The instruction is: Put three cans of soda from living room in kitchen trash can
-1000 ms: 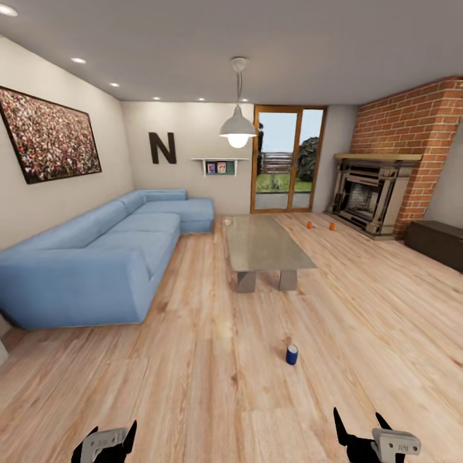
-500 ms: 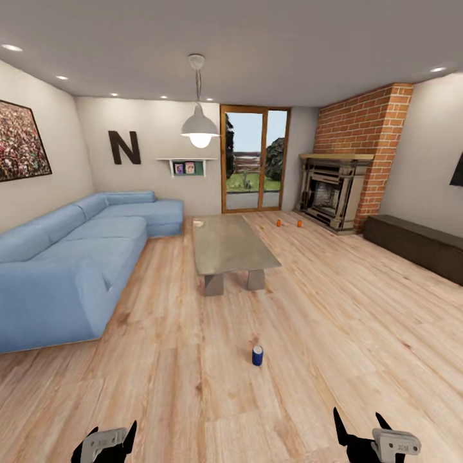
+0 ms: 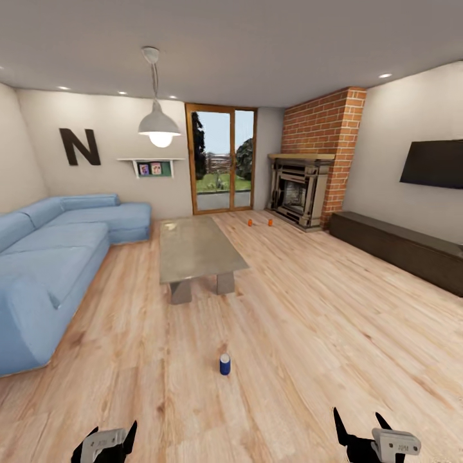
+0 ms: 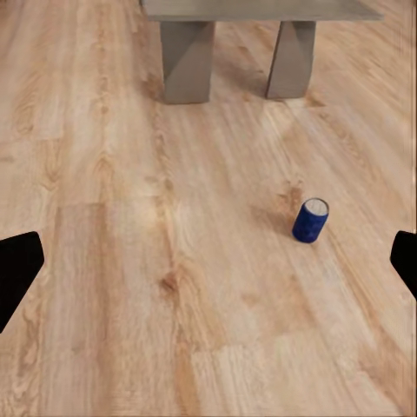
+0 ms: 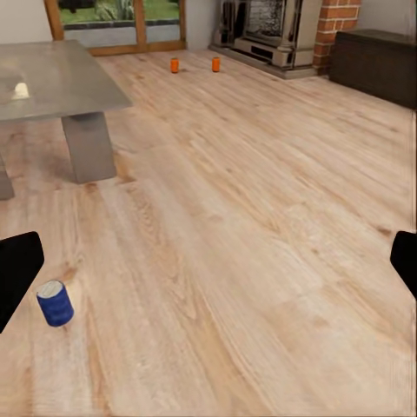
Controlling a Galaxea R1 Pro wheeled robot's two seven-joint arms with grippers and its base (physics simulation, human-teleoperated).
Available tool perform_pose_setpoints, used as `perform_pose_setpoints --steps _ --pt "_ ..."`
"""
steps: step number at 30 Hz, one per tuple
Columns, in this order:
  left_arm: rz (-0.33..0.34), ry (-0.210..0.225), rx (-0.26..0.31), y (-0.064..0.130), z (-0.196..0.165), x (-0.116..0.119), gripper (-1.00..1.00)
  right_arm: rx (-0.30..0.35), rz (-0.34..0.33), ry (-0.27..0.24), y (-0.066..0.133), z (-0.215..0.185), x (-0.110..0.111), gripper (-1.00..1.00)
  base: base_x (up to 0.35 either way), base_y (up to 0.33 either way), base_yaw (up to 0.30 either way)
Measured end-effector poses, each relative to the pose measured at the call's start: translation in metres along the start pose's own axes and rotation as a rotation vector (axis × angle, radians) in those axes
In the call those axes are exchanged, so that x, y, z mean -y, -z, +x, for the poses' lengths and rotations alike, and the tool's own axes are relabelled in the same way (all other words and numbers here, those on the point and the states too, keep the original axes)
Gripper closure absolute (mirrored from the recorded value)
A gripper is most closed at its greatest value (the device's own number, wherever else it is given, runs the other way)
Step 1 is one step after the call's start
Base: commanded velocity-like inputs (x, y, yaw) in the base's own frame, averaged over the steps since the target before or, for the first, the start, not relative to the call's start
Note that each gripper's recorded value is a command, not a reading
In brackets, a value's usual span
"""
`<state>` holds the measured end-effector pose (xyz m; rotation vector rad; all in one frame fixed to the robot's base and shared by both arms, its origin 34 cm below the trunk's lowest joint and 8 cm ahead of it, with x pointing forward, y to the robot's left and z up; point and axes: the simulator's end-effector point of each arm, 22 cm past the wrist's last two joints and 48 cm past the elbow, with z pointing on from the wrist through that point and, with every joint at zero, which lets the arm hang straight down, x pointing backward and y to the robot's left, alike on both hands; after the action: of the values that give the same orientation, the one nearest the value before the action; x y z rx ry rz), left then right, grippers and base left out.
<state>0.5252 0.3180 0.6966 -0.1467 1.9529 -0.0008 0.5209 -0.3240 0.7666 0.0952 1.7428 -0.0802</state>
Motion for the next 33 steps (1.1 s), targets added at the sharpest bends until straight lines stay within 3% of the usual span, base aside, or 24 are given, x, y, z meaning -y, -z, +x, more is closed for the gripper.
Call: perform_pose_setpoints --steps 33 --pt "0.001 0.000 0.001 -0.0001 -0.0007 0.0003 -1.00 0.001 -0.001 -0.001 0.0000 -0.0003 -0.0001 -1.00 0.236 -0.201 -0.252"
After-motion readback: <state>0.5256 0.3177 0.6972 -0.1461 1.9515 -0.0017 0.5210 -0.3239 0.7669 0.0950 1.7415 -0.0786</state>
